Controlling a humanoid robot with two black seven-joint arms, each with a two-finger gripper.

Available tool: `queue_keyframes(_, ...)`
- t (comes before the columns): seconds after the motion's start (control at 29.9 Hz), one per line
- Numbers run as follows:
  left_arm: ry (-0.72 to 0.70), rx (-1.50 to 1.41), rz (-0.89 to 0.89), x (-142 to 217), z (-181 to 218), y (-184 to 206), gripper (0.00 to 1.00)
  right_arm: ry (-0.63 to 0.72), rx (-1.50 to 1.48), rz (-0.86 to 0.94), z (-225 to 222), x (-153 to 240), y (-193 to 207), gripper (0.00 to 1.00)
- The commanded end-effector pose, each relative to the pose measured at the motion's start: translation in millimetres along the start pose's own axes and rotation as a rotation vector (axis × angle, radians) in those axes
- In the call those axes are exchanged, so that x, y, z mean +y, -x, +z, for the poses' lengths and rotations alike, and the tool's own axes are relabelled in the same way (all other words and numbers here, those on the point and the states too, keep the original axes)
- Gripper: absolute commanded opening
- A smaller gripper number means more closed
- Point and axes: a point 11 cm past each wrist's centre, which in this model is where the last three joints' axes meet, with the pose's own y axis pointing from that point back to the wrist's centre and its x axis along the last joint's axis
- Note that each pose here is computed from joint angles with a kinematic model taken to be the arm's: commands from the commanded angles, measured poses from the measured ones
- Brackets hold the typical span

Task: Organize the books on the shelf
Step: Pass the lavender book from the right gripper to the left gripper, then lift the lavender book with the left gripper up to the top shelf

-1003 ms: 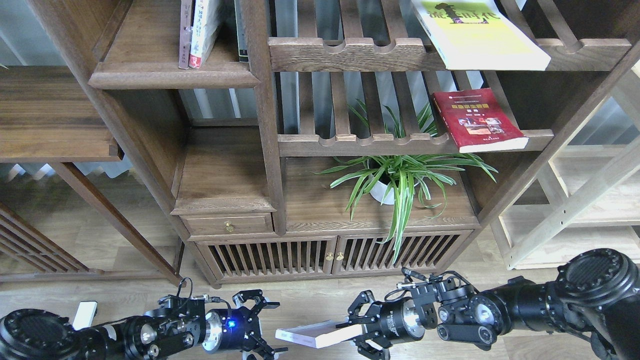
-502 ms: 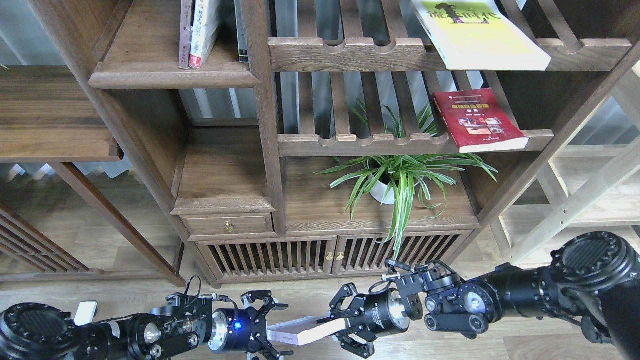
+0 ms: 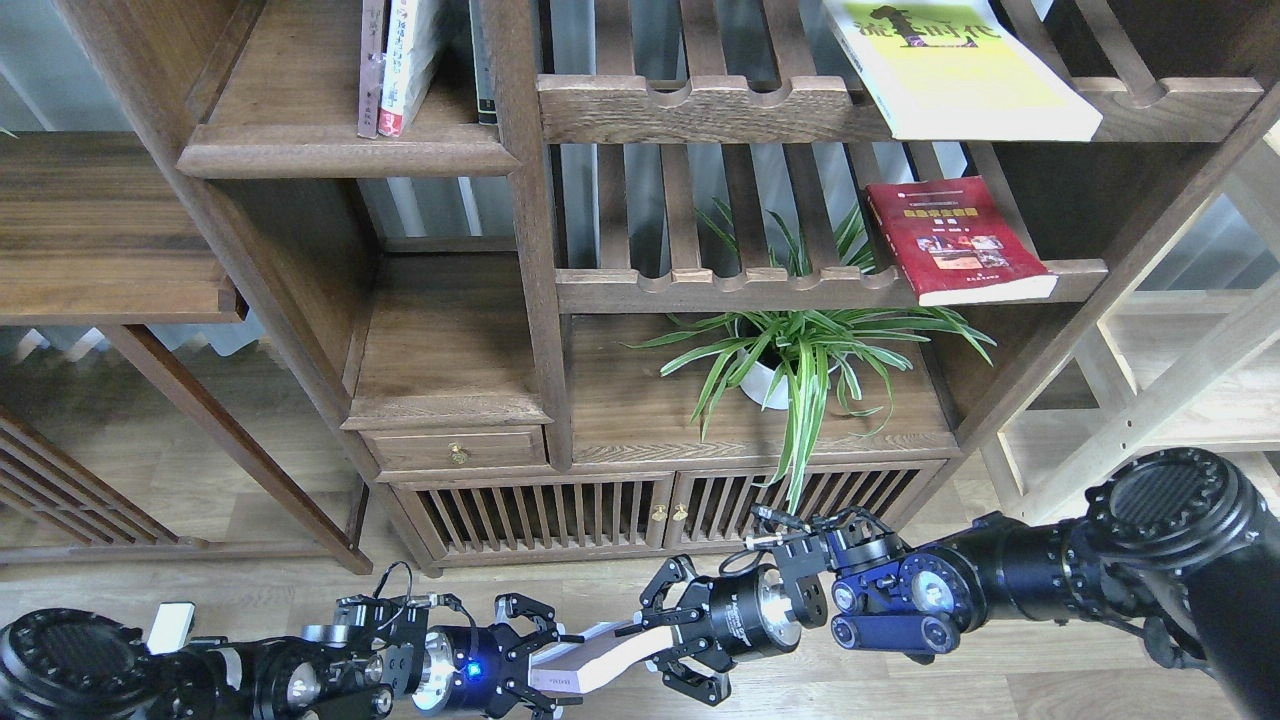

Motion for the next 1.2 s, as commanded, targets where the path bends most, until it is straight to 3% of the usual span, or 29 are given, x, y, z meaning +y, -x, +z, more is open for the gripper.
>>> queue_keyframes(0.0, 0.002, 0.005, 0.006, 0, 1, -2, 0.00, 0.000, 0.003, 0.005, -1, 0, -3, 0.03)
queue_keyframes(0.23, 0.011, 0.015, 0.015, -1, 4, -5, 0.00, 0.005, -0.007, 0.008, 0, 3, -9, 0.06)
queue_keyframes(0.3, 0.013, 0.018, 0.014, -1, 4, -4, 0.00, 0.004, -0.029, 0.020, 0, 3, -9, 0.22)
queue_keyframes(0.33, 0.014, 0.019, 0.012, -1, 4, -3, 0.00, 0.003, -0.056, 0.035, 1, 3, -10, 0.37)
queue_keyframes(0.6, 0.039, 0.031, -0.004, -4, 12, 4, 0.00, 0.040, -0.241, 0.195, 22, 24, -32, 0.82)
queue_keyframes(0.8, 0.068, 0.060, 0.015, -6, 21, 0, 0.00, 0.143, -0.294, 0.242, 63, 63, -21, 0.86)
queue_keyframes(1.07, 0.146, 0.131, 0.040, -12, 46, -5, 0.00, 0.367, -0.376, 0.352, 134, 155, 1, 0.89)
queue_keyframes(1.17, 0.150, 0.169, 0.080, 5, 36, -16, 0.00, 0.427, -0.421, 0.388, 150, 184, 14, 0.90)
